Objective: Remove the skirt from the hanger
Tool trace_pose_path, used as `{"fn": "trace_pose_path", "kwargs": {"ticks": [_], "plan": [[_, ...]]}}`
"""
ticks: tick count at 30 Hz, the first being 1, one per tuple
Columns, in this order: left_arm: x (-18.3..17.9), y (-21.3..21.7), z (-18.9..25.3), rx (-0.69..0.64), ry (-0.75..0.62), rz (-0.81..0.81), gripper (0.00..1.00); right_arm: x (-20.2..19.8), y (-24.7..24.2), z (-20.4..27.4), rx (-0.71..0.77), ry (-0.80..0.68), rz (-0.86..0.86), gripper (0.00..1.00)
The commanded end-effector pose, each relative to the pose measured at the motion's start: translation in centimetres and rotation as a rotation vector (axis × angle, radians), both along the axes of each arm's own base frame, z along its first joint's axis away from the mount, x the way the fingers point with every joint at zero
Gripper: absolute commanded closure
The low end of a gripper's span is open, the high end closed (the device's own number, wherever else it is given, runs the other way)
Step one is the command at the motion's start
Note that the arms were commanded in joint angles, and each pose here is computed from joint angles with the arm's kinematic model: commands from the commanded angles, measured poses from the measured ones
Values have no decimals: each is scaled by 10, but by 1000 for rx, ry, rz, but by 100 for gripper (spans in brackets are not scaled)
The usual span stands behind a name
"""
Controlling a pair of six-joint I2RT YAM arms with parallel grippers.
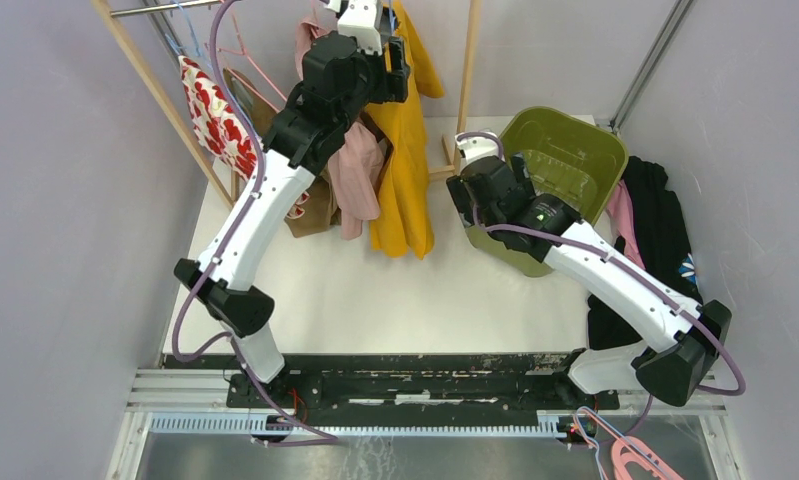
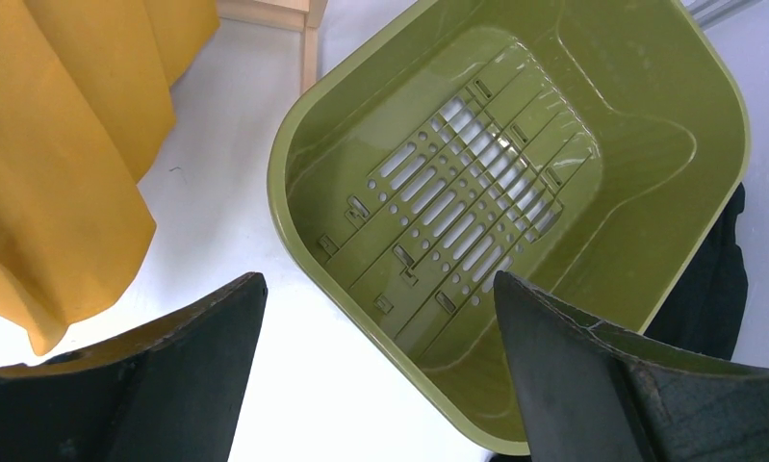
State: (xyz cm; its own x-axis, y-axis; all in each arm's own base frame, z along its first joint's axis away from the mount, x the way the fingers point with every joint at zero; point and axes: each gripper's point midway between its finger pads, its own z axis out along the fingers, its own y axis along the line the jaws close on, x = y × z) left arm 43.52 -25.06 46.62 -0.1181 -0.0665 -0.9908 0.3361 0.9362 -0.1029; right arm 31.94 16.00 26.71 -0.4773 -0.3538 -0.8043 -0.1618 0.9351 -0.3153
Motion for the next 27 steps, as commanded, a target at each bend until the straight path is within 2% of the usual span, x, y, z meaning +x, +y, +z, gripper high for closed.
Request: {"fn": "trace_pose_path", "kwargs": {"ticks": [1, 6, 19, 23, 27], "plan": [[17, 5, 46, -14, -155, 64, 23, 6, 5, 29, 46, -73, -8, 5], [37, 6, 33, 14, -143, 133, 22, 4, 3, 34, 55, -75, -9, 6], [57, 6, -7, 118, -76, 179, 19, -1, 0, 30, 59, -62, -10, 6], [67, 3, -16, 142, -82, 182, 29, -5, -1, 26, 61, -45, -7, 6], [78, -4, -18, 145, -110, 176, 55, -9, -5, 23, 57, -35, -8, 7]]}}
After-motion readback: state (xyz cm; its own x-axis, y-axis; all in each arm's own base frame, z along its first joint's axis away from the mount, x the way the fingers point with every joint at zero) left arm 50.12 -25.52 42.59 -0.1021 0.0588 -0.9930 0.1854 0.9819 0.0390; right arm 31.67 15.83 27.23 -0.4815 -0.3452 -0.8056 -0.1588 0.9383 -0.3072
